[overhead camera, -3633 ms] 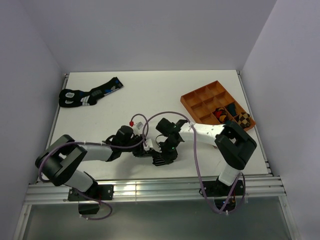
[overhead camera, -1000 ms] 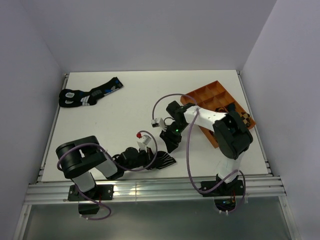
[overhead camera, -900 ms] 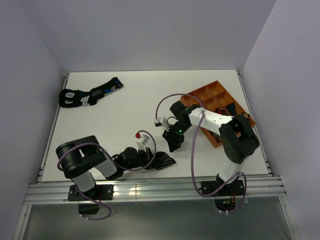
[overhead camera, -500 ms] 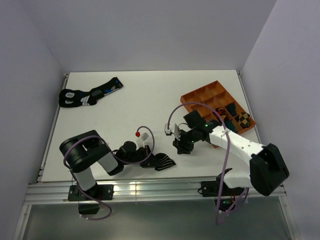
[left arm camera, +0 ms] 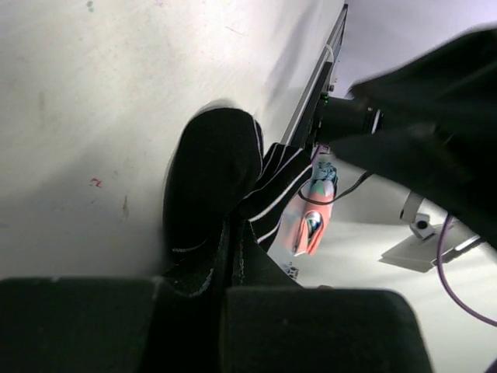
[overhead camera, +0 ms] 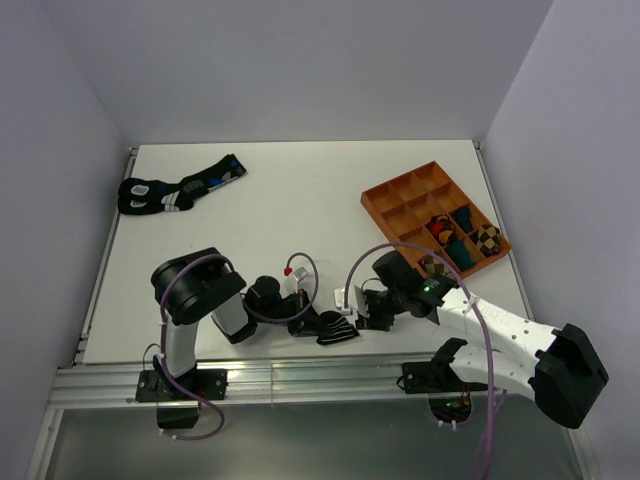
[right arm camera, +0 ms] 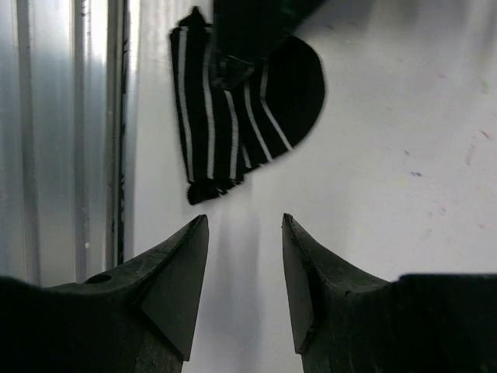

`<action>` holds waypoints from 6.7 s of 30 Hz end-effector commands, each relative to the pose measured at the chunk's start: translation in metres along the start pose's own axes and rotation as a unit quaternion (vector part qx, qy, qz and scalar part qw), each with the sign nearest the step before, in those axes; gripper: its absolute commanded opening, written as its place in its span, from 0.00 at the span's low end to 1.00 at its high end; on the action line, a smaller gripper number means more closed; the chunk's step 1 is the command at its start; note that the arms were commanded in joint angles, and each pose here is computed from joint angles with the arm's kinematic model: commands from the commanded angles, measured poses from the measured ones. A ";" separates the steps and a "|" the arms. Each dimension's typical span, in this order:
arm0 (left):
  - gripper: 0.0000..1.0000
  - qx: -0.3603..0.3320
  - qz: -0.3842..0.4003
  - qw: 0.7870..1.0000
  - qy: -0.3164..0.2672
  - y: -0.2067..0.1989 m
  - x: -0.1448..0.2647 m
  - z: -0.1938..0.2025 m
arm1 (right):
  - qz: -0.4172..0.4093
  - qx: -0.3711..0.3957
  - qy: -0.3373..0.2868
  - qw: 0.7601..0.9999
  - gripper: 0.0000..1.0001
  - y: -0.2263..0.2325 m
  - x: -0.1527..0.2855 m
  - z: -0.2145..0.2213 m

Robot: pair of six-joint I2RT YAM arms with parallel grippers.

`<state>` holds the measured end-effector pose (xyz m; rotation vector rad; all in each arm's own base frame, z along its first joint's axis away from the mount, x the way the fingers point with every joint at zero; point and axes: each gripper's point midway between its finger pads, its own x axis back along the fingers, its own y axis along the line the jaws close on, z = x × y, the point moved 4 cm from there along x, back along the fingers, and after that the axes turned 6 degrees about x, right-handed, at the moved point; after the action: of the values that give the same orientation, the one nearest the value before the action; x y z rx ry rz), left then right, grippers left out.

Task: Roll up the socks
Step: Roll the sock at the center of the board.

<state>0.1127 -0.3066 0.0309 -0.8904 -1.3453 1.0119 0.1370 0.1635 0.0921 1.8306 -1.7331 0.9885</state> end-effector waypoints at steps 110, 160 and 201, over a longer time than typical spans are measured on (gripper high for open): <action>0.44 -0.392 -0.033 0.895 -0.209 -0.035 0.024 -0.015 | -0.324 -0.246 0.138 0.903 0.18 -0.039 -0.082 -0.014; 0.00 -0.126 -0.213 0.967 -0.067 0.011 0.006 0.004 | 0.004 -0.137 0.011 0.991 0.52 -0.049 0.015 -0.008; 0.00 -0.005 -0.205 0.979 0.006 0.011 -0.007 -0.016 | -0.045 0.104 0.033 0.993 0.53 0.034 -0.039 -0.029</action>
<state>0.1325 -0.3237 0.0447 -0.7138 -1.4495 0.7496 0.0962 0.1993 0.0756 1.9711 -1.5103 1.1861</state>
